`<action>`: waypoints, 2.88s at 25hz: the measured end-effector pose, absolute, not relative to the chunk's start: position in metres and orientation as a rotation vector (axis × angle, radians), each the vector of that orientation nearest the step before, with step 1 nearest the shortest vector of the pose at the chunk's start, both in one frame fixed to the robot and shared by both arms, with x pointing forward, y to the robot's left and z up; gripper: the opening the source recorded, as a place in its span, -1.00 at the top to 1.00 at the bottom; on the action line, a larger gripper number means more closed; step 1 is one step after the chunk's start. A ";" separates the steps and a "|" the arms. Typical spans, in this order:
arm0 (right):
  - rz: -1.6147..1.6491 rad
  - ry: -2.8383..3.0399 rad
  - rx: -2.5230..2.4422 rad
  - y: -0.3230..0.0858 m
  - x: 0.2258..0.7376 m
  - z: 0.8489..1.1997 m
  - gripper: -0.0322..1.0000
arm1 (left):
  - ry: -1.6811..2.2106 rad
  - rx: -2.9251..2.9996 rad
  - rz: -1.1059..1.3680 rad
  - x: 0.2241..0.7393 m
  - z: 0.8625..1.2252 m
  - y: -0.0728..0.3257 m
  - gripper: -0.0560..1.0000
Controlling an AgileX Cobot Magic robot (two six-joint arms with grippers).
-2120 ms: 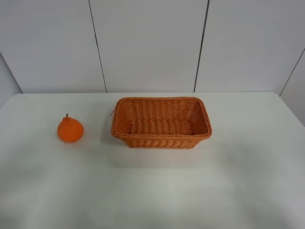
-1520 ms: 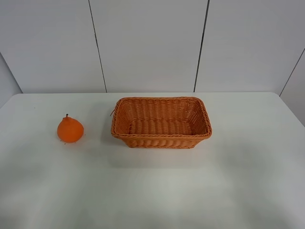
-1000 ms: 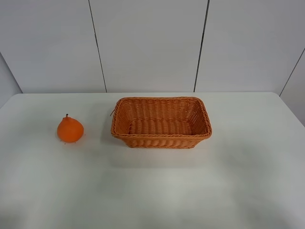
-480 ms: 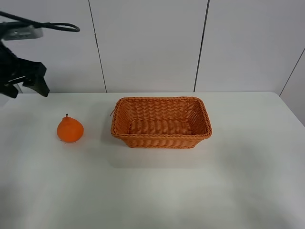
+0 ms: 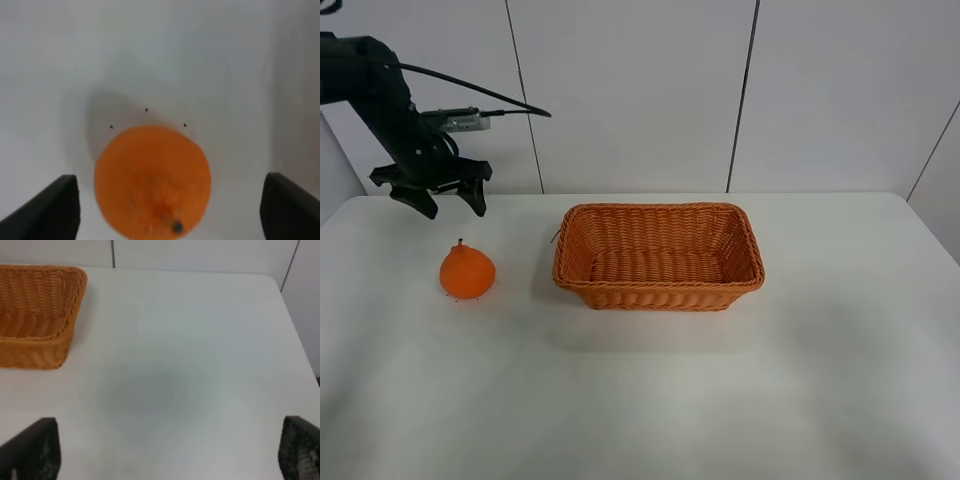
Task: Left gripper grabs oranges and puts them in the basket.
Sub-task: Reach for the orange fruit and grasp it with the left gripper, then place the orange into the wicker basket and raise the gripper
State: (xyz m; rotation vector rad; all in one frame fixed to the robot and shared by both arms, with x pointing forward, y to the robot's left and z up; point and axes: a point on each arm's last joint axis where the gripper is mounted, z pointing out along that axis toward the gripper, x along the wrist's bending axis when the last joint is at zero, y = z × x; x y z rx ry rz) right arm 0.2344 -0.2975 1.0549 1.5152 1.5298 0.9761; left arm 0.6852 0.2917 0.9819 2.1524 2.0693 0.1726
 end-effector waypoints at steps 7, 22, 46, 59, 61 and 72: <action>0.976 1.530 1.515 -0.298 0.234 1.055 -0.41 | 2.123 2.239 0.086 0.688 0.945 0.294 -0.70; 0.976 1.530 1.515 -0.298 0.234 1.055 -0.41 | 2.171 2.306 -0.006 0.690 0.907 0.295 -0.70; 0.976 1.530 1.515 -0.298 0.234 1.055 -0.41 | 2.043 2.137 0.280 0.698 1.046 0.294 0.53; 0.976 1.530 1.515 -0.298 0.234 1.055 -0.41 | 1.831 2.264 0.200 0.689 1.047 0.211 0.53; 0.976 1.530 1.515 -0.298 0.234 1.055 -0.41 | 1.763 2.311 0.187 0.683 1.047 0.185 0.53; 0.976 1.530 1.515 -0.298 0.234 1.055 -0.41 | 1.497 2.465 0.128 0.665 1.004 0.064 0.53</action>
